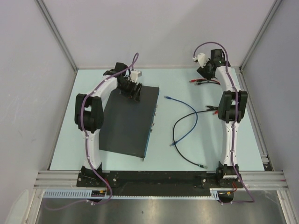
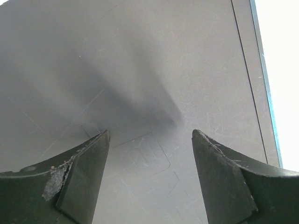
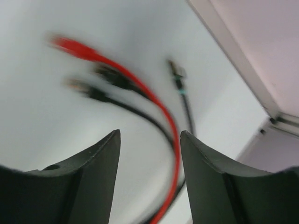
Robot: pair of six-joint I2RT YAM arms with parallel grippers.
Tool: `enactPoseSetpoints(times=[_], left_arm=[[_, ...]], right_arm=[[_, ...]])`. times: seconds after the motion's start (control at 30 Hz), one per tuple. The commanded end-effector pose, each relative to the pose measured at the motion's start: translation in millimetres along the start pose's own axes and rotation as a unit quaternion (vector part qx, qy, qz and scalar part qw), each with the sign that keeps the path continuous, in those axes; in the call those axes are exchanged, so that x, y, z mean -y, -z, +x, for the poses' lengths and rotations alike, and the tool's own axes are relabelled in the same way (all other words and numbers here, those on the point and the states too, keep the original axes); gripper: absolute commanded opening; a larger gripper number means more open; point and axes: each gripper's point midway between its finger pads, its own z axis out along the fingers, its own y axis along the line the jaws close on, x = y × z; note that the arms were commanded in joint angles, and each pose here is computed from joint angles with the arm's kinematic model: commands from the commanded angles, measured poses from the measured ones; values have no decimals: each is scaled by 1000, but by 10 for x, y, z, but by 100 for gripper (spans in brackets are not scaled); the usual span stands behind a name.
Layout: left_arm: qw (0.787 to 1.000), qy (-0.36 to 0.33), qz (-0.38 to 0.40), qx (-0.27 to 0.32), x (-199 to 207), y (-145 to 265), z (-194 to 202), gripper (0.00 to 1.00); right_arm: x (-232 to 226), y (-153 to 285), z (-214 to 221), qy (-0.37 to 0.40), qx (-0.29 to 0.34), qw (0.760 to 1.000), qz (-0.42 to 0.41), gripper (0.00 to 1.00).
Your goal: Pull the plug from the switch port
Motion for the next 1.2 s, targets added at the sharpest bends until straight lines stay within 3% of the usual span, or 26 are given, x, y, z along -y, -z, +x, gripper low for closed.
enactPoseSetpoints(times=[0.0, 0.13, 0.23, 0.7, 0.8, 1.0, 1.17], left_arm=[[997, 32, 17, -69, 50, -250, 440, 79], [997, 32, 14, -68, 43, -239, 420, 79], [997, 31, 13, -66, 58, -203, 430, 79], [996, 38, 19, -72, 66, -297, 480, 79], [996, 41, 20, -71, 65, -309, 462, 79], [996, 44, 24, -77, 86, -324, 510, 79], [995, 49, 26, -78, 85, -367, 514, 79]], right_arm=[[-987, 877, -953, -70, 101, 977, -175, 56], [-1914, 963, -581, -117, -13, 945, -307, 49], [-2210, 1012, -341, -128, -76, 930, -335, 52], [-2471, 1140, 257, -125, -166, 930, -302, 53], [-2471, 1141, 303, -127, -170, 932, -293, 52], [-2274, 1355, -53, -121, -90, 948, -281, 50], [-2194, 1468, -151, -132, -67, 954, -260, 49]])
